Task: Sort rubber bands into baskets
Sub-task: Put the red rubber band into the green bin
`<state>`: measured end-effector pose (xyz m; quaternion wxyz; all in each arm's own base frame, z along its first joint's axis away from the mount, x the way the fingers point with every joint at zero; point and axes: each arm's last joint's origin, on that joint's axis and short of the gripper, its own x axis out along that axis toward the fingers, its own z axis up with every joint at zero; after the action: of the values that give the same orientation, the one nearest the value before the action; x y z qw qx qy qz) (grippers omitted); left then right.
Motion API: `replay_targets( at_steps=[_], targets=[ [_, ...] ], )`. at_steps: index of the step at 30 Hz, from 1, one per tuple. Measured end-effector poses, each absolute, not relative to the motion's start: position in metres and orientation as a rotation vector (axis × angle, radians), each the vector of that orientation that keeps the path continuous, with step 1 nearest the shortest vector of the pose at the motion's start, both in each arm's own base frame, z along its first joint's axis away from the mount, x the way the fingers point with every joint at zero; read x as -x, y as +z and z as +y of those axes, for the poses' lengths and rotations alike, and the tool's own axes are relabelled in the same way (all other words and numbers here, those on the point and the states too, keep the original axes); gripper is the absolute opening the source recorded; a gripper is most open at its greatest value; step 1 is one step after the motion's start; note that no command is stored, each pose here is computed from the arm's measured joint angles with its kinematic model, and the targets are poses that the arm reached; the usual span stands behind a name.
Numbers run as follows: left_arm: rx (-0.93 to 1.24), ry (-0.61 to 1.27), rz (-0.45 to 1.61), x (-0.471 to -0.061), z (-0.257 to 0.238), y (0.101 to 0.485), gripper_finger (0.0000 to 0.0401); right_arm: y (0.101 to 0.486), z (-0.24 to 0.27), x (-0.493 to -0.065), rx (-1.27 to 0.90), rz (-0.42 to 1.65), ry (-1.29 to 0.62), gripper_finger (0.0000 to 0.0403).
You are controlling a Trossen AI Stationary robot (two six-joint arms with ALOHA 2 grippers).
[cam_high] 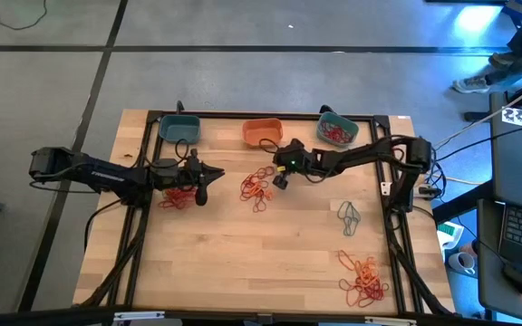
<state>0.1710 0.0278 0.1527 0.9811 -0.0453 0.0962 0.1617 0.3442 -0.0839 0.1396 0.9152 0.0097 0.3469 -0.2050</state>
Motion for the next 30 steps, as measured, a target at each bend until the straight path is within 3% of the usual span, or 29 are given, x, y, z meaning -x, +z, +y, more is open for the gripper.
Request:
replay_targets(
  at_steps=[5, 13, 18, 22, 27, 30],
  targets=[
    [0.092, 0.326, 0.193, -0.171, 0.028, 0.153, 0.0045, 0.134, -0.083, -0.346, -0.151, 0.707, -0.403, 0.0008],
    [0.093, 0.326, 0.193, -0.171, 0.028, 0.153, 0.0045, 0.111, -0.085, -0.350, -0.165, 0.726, -0.437, 0.0086],
    [0.092, 0.326, 0.193, -0.171, 0.028, 0.153, 0.0045, 0.110, -0.087, -0.350, -0.165, 0.725, -0.438, 0.0105],
    [0.092, 0.325, 0.193, -0.171, 0.028, 0.153, 0.0045, 0.109, -0.087, -0.349, -0.145, 0.751, -0.435, 0.0082],
    [0.093, 0.326, 0.193, -0.171, 0.028, 0.153, 0.0045, 0.108, -0.086, -0.347, -0.125, 0.775, -0.427, 0.0013],
    [0.093, 0.326, 0.193, -0.171, 0.028, 0.153, 0.0045, 0.108, -0.087, -0.347, -0.085, 0.783, -0.437, 0.0011]
  ],
)
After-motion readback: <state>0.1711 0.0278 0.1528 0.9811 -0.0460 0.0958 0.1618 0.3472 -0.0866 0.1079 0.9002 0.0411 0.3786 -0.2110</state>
